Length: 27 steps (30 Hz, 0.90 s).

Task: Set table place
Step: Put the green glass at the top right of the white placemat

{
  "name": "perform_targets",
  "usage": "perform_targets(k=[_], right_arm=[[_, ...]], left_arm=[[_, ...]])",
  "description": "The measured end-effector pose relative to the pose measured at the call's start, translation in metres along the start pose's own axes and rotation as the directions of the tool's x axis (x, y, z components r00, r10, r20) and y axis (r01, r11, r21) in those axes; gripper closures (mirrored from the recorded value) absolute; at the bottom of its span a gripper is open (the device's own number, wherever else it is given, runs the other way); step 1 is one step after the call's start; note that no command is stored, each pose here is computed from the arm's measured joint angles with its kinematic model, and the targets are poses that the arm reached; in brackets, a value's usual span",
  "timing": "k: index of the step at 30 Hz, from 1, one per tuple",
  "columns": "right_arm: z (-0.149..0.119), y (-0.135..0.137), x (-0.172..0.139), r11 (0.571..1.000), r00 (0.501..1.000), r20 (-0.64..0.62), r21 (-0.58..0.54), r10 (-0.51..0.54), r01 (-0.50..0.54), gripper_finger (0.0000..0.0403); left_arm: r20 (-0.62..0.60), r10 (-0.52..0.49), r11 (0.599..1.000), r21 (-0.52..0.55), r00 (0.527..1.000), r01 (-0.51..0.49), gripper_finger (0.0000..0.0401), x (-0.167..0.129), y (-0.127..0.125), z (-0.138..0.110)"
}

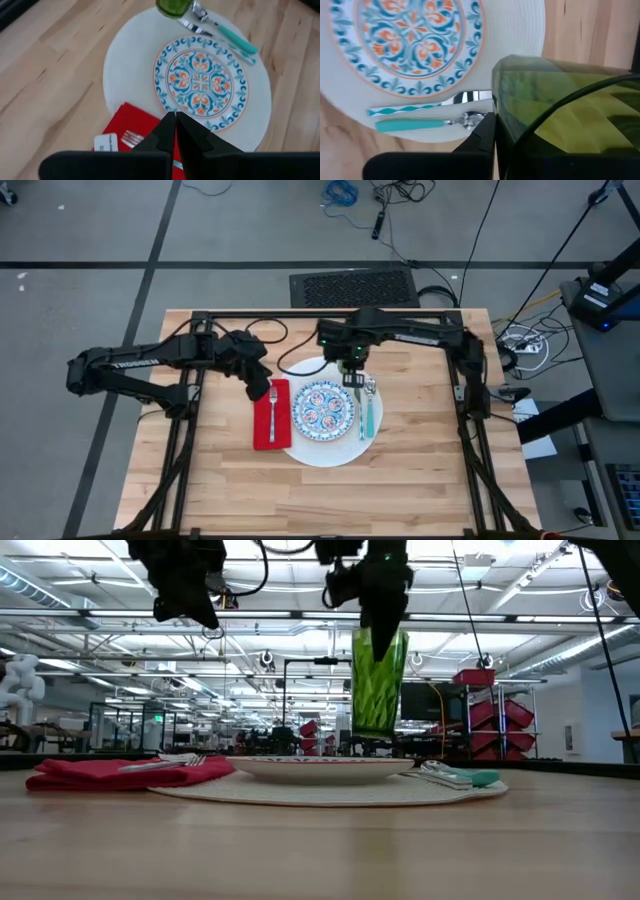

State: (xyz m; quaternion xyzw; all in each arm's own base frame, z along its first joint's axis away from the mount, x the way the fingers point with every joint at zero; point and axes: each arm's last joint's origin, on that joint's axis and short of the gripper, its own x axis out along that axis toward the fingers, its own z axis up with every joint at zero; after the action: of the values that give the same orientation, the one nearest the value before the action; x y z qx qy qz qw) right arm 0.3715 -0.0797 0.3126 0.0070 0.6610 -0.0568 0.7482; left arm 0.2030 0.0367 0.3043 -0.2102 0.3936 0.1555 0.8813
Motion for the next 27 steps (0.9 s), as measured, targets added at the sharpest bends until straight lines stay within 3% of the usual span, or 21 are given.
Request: perform_targets(k=[7,14,27], right_arm=[[0.017,-0.003,0.029,0.998,0.997,-0.064,-0.056,-0.043,0.040,0.0403],[0.029,-0.004,0.048,0.994,0.997,-0.052,-0.096,-0.051,0.046,0.0403],[0.030,0.001,0.050,0.985,0.998,-0.055,-0.167,-0.043,0.033,0.0395]], left_arm=[[-0.047,0.036,0.999,-0.013,0.998,-0.037,0.0401,0.000,0.000,-0.006],[-0.042,0.053,0.998,-0.013,0.998,-0.054,0.0401,0.000,0.001,-0.006],[-0.041,0.055,0.998,-0.011,0.998,-0.055,0.0401,0.000,0.001,-0.006]])
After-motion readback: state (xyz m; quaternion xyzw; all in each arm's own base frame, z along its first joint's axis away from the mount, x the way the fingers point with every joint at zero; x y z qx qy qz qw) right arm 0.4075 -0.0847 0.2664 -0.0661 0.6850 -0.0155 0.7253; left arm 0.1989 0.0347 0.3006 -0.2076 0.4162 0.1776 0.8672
